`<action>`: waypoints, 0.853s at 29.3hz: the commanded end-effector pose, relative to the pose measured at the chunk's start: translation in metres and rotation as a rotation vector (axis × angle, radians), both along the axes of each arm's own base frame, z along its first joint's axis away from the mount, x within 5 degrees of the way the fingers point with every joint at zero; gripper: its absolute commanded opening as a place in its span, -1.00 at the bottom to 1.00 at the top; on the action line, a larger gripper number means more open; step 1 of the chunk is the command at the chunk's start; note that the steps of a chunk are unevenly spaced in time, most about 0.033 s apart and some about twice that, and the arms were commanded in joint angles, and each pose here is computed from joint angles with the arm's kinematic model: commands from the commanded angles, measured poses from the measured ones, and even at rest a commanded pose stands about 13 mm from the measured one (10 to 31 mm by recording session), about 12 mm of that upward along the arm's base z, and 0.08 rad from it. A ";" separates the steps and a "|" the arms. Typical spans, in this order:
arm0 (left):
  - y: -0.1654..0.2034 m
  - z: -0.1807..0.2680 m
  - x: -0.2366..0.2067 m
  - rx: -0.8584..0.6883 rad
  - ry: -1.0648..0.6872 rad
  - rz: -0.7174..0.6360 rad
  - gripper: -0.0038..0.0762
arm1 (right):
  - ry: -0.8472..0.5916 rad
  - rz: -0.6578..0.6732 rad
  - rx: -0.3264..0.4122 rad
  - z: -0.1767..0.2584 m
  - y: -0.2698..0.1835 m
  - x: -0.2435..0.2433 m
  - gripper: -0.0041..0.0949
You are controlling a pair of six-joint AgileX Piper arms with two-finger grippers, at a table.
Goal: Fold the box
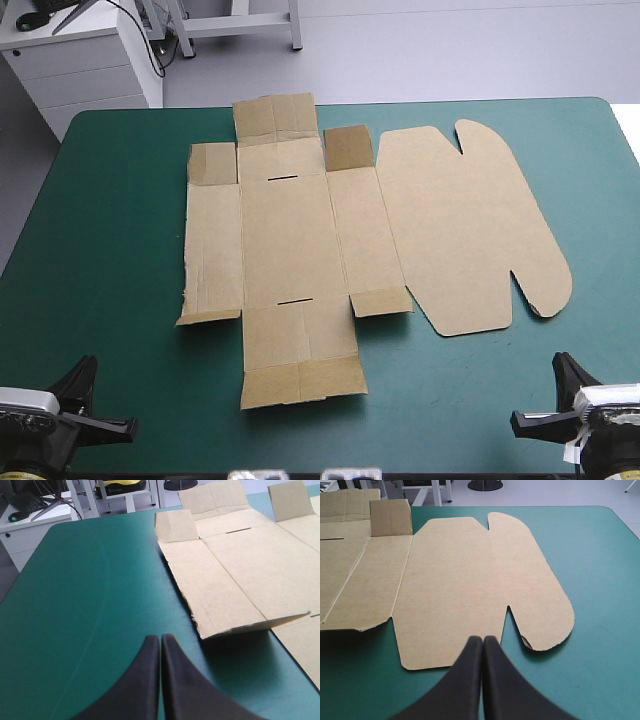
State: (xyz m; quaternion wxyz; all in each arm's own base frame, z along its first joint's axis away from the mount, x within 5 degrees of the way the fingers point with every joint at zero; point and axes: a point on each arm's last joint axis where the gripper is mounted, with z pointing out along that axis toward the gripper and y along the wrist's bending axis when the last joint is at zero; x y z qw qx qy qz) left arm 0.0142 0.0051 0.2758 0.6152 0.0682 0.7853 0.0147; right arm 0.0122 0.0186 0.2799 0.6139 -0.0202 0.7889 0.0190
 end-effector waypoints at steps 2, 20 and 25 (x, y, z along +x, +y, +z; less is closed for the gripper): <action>0.000 0.013 -0.002 -0.017 -0.102 -0.003 -0.92 | -0.118 -0.016 -0.006 0.015 0.000 -0.006 -0.96; -0.002 0.018 0.006 -0.005 -0.052 -0.009 -0.92 | -0.120 -0.016 -0.006 0.015 0.000 -0.006 -0.96; -0.005 0.037 0.026 0.004 0.009 -0.012 -0.92 | -0.120 -0.016 -0.006 0.015 0.000 -0.006 -0.96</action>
